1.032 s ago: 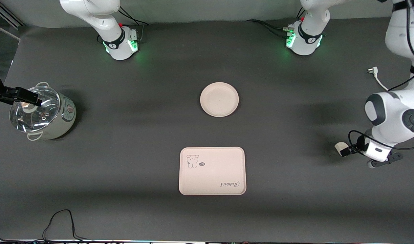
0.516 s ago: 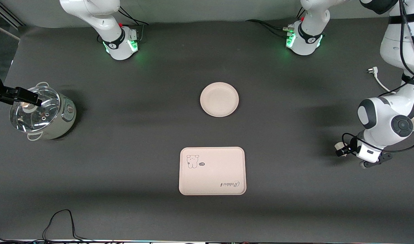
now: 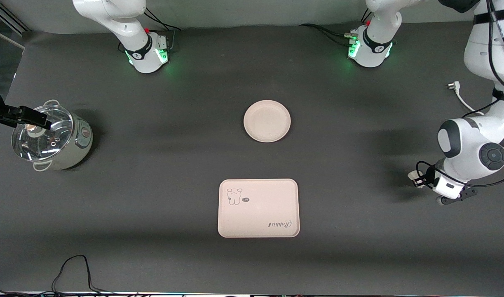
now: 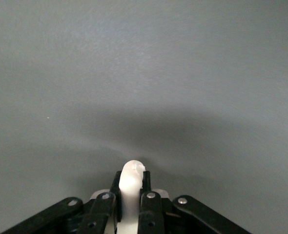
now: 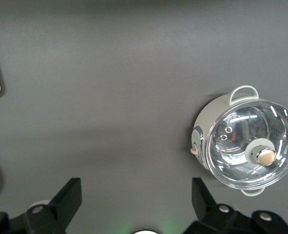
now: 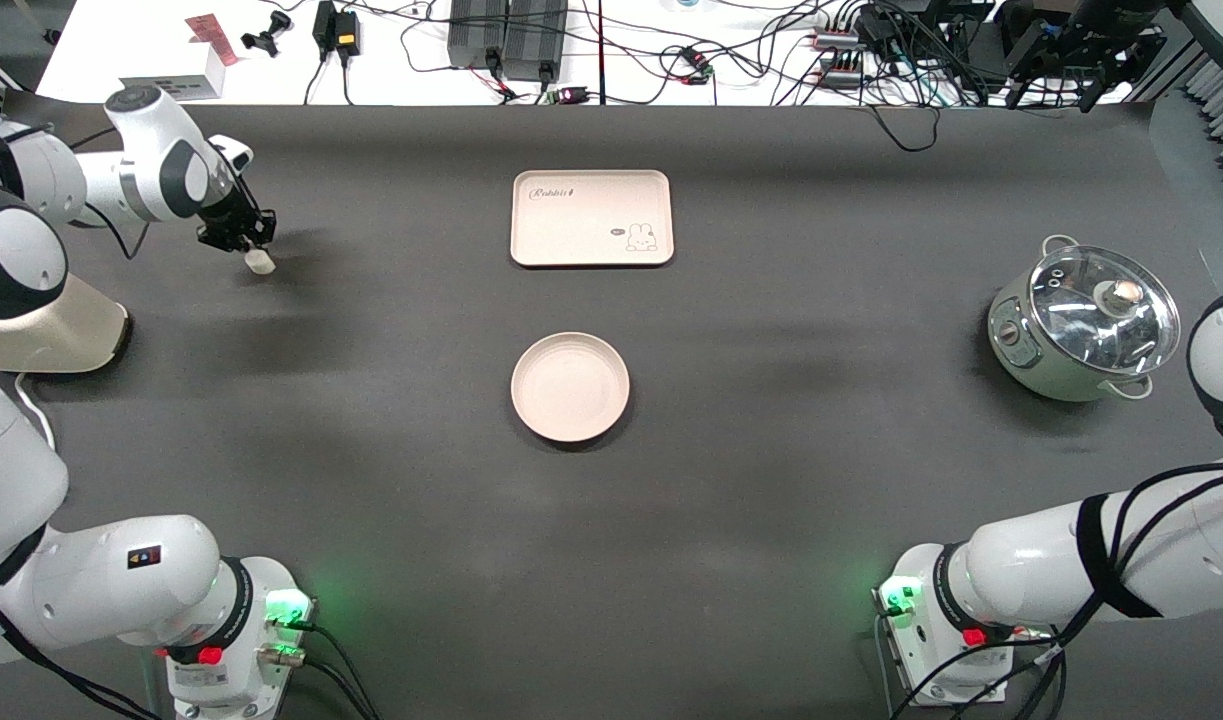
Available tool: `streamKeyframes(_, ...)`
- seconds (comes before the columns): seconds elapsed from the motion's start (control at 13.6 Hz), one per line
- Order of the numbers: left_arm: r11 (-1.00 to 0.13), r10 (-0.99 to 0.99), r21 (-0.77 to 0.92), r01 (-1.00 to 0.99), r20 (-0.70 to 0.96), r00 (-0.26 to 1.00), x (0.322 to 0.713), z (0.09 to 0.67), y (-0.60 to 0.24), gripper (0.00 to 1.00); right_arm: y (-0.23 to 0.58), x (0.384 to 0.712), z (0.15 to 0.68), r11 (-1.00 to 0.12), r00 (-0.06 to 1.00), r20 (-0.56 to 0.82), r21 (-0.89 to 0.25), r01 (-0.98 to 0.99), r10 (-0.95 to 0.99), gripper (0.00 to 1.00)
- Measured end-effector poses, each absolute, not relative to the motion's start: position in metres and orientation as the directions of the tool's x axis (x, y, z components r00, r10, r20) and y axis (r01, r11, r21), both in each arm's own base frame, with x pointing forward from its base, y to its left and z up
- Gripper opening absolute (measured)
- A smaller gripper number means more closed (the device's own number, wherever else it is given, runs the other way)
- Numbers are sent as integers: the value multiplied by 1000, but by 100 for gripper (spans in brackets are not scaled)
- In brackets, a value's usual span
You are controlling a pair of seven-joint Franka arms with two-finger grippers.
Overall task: Place bun in plate and plate on tray
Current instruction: 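Carry the bun with the left gripper over the white plate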
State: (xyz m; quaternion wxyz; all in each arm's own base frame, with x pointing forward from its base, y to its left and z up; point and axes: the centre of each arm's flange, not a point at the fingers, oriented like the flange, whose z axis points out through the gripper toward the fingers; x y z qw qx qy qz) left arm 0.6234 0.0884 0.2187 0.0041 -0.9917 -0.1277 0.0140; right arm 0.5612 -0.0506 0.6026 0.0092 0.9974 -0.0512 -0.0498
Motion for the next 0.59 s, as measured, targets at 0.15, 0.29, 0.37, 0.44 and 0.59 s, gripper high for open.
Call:
streamKeyframes(0.15,-989,146,-18,145,-36,989,626,268,74,12,-51,561,602,-995,990,-99,23,-101,-103,100)
streamKeyframes(0.29,-998,64,-17,63,-33,997,624,323,38,12,-51,561,602,-995,990,-99,23,-101,-103,100)
streamKeyframes(0.37,-1000,19,-15,18,-34,999,620,350,9,12,-51,561,602,-995,990,-99,23,-101,-103,100)
streamKeyframes(0.44,-1000,-22,-12,-22,-36,999,613,374,-23,12,-51,561,602,-995,990,-99,23,-101,-103,100)
streamKeyframes(0.59,-998,-55,-15,-56,-49,997,595,423,-97,12,-51,561,602,-995,990,-99,23,-101,-103,100)
